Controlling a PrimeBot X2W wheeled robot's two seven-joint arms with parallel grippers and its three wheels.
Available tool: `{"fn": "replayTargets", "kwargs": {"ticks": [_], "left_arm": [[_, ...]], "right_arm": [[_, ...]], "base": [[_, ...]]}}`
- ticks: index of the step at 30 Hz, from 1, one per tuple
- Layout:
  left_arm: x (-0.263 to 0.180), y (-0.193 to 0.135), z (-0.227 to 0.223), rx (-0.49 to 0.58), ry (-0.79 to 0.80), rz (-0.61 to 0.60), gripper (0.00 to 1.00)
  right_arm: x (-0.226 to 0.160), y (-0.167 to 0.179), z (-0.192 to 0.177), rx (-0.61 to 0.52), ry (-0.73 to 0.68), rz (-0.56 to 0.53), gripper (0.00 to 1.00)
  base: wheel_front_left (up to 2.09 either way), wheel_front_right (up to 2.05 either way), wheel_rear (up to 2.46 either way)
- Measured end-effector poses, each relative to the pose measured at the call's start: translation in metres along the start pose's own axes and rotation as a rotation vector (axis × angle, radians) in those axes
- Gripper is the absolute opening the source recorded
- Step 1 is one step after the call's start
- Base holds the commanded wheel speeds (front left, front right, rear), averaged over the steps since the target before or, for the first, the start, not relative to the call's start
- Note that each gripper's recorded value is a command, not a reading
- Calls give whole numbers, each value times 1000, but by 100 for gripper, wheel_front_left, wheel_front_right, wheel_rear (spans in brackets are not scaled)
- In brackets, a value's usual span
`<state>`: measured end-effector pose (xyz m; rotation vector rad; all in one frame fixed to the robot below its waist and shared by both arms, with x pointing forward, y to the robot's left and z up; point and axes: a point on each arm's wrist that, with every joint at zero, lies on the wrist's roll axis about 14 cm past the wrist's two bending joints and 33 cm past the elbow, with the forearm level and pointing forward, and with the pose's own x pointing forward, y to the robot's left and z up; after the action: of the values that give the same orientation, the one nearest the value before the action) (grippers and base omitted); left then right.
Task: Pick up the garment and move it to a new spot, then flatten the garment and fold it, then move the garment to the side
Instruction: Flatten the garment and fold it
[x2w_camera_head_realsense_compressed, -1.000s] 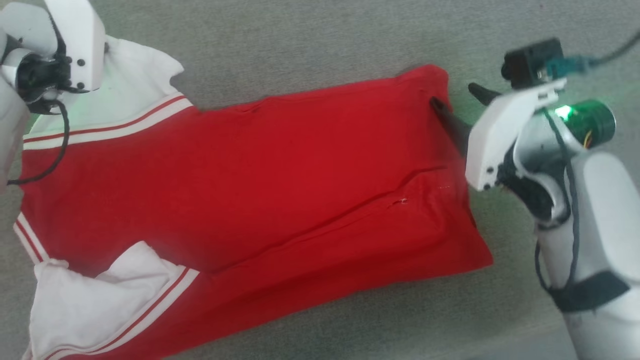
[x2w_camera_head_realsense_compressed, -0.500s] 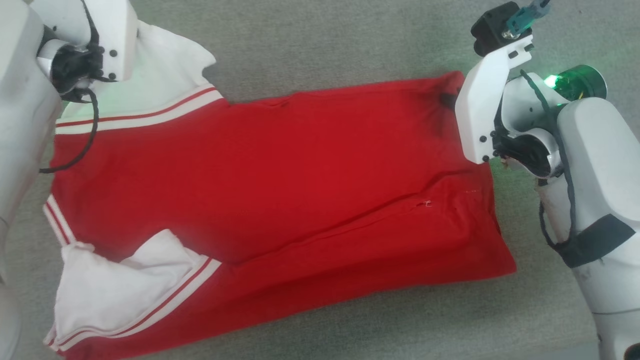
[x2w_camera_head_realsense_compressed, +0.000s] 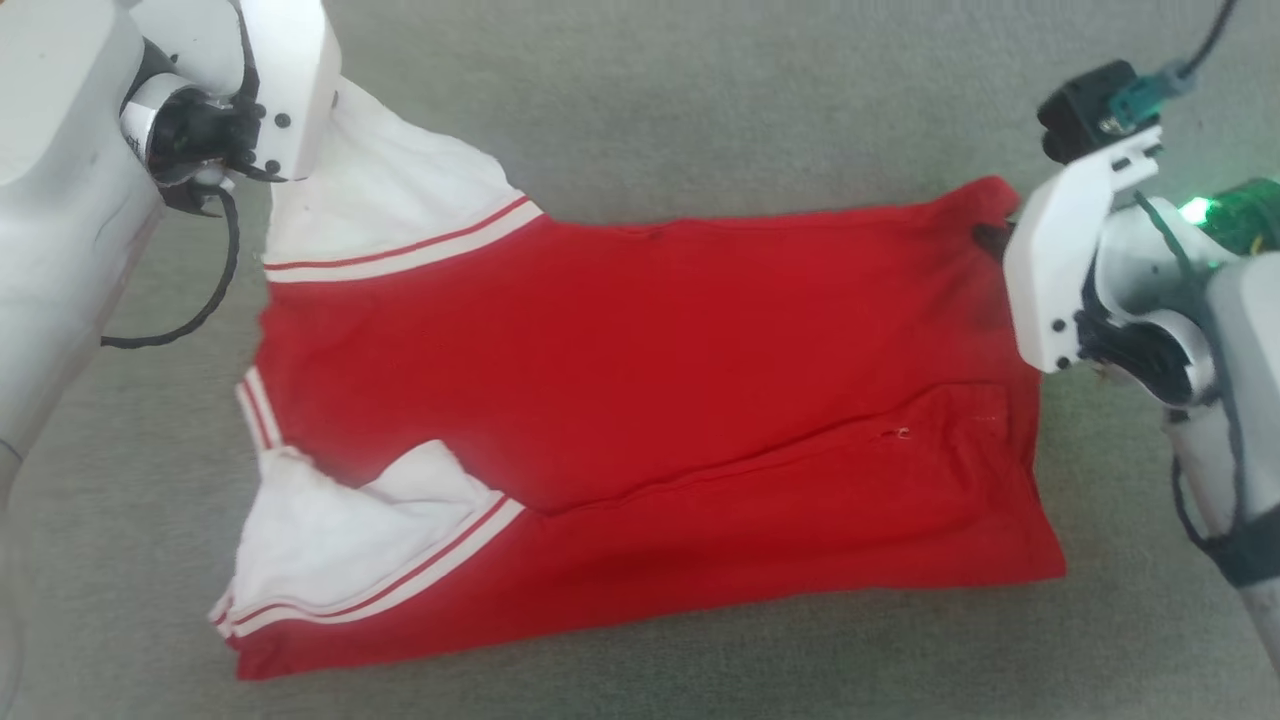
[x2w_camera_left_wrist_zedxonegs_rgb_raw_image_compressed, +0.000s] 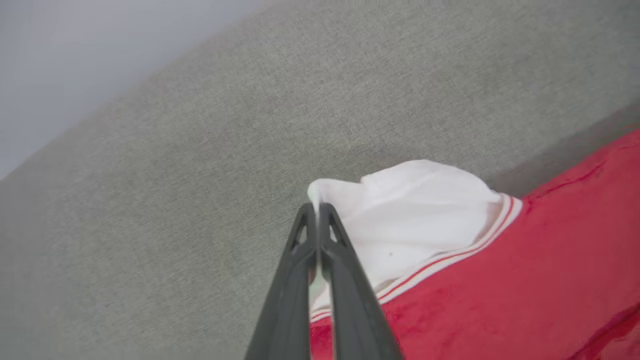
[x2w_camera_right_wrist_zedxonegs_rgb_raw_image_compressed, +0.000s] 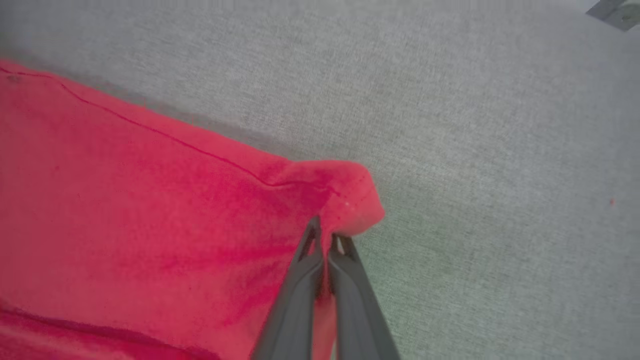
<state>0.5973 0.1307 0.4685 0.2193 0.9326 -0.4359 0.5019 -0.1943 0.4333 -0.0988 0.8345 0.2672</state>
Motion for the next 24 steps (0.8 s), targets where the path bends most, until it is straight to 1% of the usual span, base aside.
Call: {"fn": "replayTargets", "kwargs": {"ticks": [4,10,16,24], "left_arm": [[-30,1,2,12,-23,19,0],[-64,-2,-24,11,-9,48,0],[-88,-22,-63,-3,22,34,0],[-103,-58,-123,-45,112,-20,0]], "right_arm": [[-16,4,5,-15,-29,7,0],[-37,15,2,-23,-43,33,0],[-51,27,-18,-23,-6,64,0],[-59,31,-67,44,110,77,0]], "base": [[0,0,0],[0,0,0],[0,0,0],[0,0,0]]}}
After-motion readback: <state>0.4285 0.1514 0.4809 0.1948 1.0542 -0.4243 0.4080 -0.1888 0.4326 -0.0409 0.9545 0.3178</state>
